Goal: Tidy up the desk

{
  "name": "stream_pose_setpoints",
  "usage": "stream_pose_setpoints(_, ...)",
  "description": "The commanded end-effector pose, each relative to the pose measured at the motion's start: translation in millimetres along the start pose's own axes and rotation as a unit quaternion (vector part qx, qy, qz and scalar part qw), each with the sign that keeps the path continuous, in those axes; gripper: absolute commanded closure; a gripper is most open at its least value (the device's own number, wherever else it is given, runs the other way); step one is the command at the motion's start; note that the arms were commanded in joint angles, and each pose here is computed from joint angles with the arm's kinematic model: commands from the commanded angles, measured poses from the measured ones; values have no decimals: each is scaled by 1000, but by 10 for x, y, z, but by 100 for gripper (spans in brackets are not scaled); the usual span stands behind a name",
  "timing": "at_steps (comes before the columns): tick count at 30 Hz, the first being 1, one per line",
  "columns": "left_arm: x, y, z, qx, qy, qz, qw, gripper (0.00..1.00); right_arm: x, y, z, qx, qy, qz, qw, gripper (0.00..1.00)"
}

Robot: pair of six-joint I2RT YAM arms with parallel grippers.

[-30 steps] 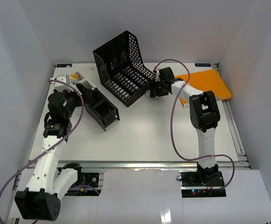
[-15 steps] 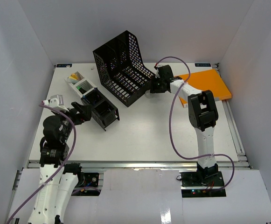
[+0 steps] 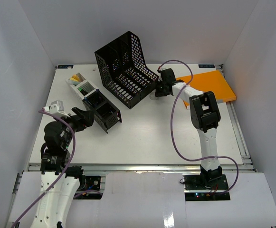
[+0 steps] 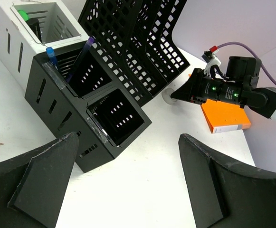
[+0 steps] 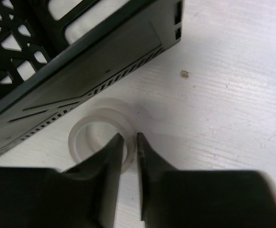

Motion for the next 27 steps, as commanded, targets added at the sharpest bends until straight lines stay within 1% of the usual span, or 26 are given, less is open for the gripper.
stream_pose_setpoints(1, 4, -44, -32, -11, -14, 3, 1000, 2, -70, -123, -29, 13, -24, 11, 1000, 88)
stream_pose_setpoints(4, -54, -30, -30, -18, -26, 14, 999, 2, -38, -393, 9, 42, -58, 4, 997, 92)
stream_pose_setpoints(5, -69, -29, -39, -24, -30, 19, 999, 2, -67, -488, 20, 61, -83, 5, 995, 92)
stream_pose_setpoints(6, -86, -28, -45, -30, -34, 23, 999, 2, -25, -664, 86, 97, -113, -8, 989, 92)
stream_pose_setpoints(8, -113, -28, -51, -39, -37, 27, 998, 2, -63, -875, 270, 182, -187, -4, 965, 92)
stream_pose_setpoints(11, -140, -36, -47, -41, -43, 25, 998, 2, -93, -1323, 645, 268, -288, -22, 919, 92)
stream_pose_setpoints(12, -142, -42, -48, -41, -45, 23, 998, 2, -106, -1454, 800, 284, -321, -37, 903, 92)
stream_pose_setpoints(15, -133, -60, -60, -45, -49, 18, 998, 2, -113, -1685, 1217, 315, -373, -73, 870, 92)
stream_pose_setpoints(16, -125, -67, -65, -46, -48, 17, 998, 2, -162, -1733, 1405, 327, -386, -73, 859, 92)
stream_pose_setpoints(18, -97, -86, -75, -45, -49, 11, 998, 2, -156, -1679, 1664, 335, -398, -66, 852, 92)
stream_pose_setpoints(20, -72, -99, -83, -44, -48, 6, 998, 2, -82, -1754, 1993, 347, -408, -81, 841, 92)
stream_pose_setpoints(23, -27, -126, -99, -42, -47, 1, 998, 2, -183, -1567, 2334, 348, -421, -64, 835, 92)
stream_pose_setpoints(27, -29, -166, -94, -36, -46, 1, 998, 2, -342, -1436, 2656, 321, -444, -83, 833, 92)
Point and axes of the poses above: each gripper's point midway between its finger pads, its own y axis out along the fingers, its own z axis along the line the jaws close on, x = y × z, the point moved 10 cm from there along -y, back along the fingers, and after that the axes turned 10 degrees about y, right-handed, at the moved point
